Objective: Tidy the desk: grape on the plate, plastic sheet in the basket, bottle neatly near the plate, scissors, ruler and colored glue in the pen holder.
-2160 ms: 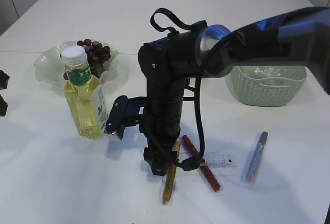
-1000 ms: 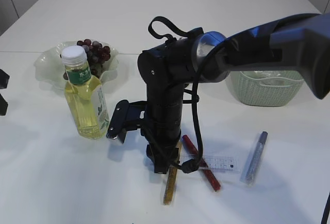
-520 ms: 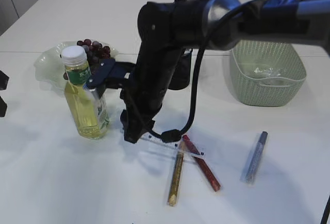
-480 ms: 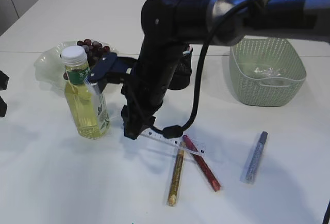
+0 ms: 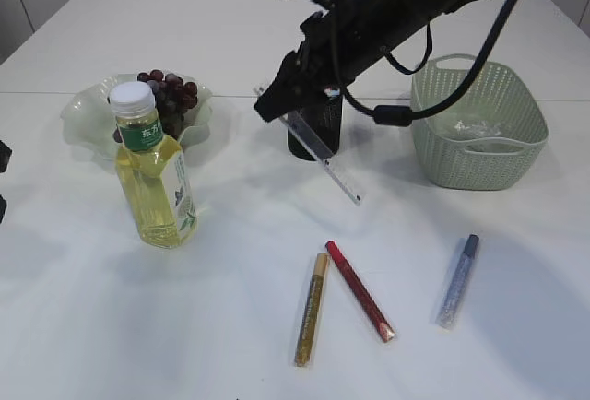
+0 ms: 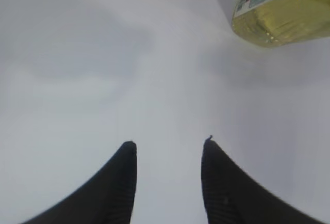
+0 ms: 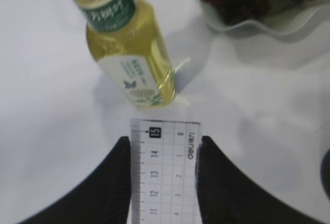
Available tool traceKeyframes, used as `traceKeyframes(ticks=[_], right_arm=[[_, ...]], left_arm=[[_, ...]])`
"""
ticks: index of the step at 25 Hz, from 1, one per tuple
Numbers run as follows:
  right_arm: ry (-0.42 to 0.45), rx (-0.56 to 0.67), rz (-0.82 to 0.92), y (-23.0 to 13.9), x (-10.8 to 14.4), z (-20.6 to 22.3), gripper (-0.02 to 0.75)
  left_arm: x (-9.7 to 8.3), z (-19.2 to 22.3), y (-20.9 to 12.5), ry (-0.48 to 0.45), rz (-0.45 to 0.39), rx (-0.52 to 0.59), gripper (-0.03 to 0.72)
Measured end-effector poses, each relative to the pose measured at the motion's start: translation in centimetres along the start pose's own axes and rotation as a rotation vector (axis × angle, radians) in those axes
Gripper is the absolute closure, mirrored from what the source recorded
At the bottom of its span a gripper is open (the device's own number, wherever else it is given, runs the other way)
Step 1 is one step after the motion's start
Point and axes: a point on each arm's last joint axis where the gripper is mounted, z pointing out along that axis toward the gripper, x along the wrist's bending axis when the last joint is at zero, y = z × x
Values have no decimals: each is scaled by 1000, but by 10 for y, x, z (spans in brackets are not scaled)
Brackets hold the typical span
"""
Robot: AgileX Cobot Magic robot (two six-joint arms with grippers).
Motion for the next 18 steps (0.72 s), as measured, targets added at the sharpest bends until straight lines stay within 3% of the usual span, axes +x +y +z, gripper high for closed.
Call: traceKeyframes(ticks=[8,13,18], right_arm=[[-91,-436,8,6,-44,-48,444],[-169,-693,-16,15,-61,-51,444],[-244,-732,-87,5,-81,-32,444]], left_arm=[[2,0,-6,26,12,63,379],[3,0,-6,34,18,65,379],[4,0,-7,39,20,74,379]])
